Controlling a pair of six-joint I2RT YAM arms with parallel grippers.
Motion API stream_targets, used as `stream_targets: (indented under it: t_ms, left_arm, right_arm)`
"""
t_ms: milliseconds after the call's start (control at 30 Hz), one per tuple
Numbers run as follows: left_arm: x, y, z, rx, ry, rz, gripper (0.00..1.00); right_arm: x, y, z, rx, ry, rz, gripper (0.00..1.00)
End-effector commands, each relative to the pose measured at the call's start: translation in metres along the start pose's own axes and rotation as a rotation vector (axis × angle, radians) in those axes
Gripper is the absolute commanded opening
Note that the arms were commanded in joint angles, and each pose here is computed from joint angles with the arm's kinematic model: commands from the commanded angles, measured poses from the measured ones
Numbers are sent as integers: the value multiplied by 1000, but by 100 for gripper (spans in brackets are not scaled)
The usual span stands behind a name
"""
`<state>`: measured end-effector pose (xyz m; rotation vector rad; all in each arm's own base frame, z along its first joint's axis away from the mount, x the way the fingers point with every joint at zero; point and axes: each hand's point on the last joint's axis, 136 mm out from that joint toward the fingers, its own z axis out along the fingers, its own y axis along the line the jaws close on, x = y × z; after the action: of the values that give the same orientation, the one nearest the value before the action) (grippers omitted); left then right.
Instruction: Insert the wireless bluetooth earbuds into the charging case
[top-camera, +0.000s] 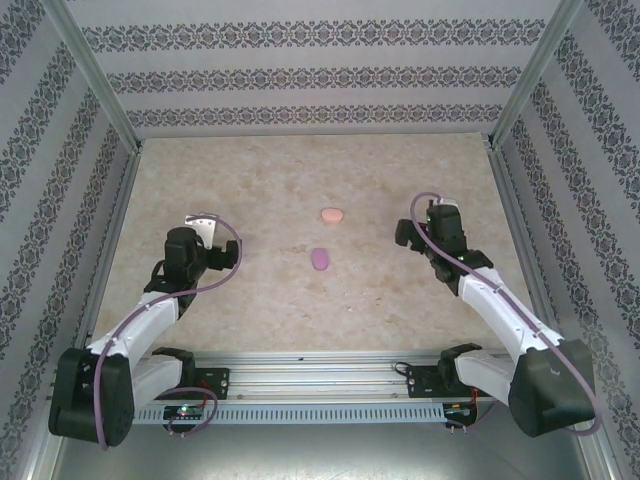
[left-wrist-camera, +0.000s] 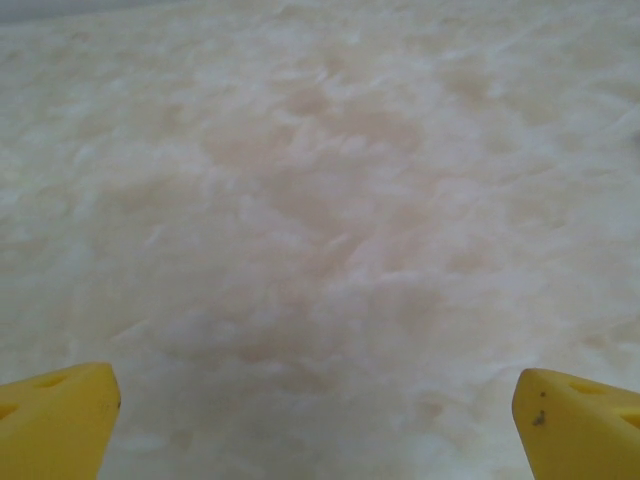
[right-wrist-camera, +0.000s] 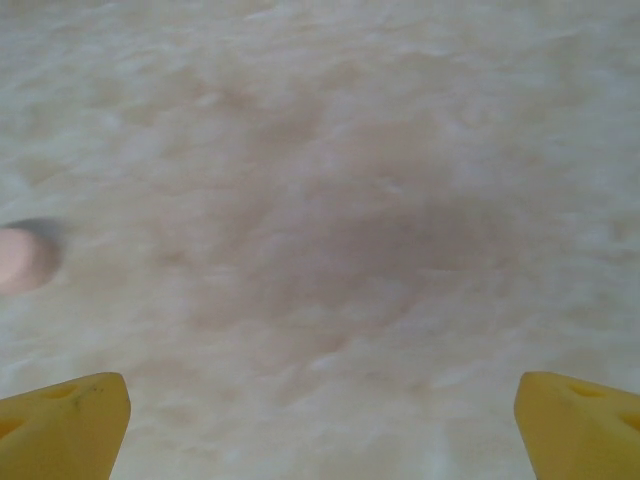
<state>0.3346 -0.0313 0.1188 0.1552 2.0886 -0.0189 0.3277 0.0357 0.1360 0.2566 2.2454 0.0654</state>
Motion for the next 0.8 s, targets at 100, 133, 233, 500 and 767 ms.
stream_targets:
  t_ms: [100, 133, 233, 500, 767]
  left_arm:
    - [-3, 26, 7, -151, -143, 77, 100]
    - [1, 26, 8, -153, -155, 83, 100]
    - [-5, 25, 10, -152, -189, 106, 100]
    - [-13, 33, 25, -191, -216, 106, 100]
    - [-12, 33, 30, -182, -188, 102, 100]
  right_arm:
    - [-24, -49, -2, 130, -233, 41, 98]
    - [-27, -53, -1, 133, -246, 52, 98]
    - [-31, -57, 3, 133, -288, 8, 98]
    - [-15, -47, 31, 45, -336, -77, 98]
    - [-40, -43, 53, -2, -373, -106, 98]
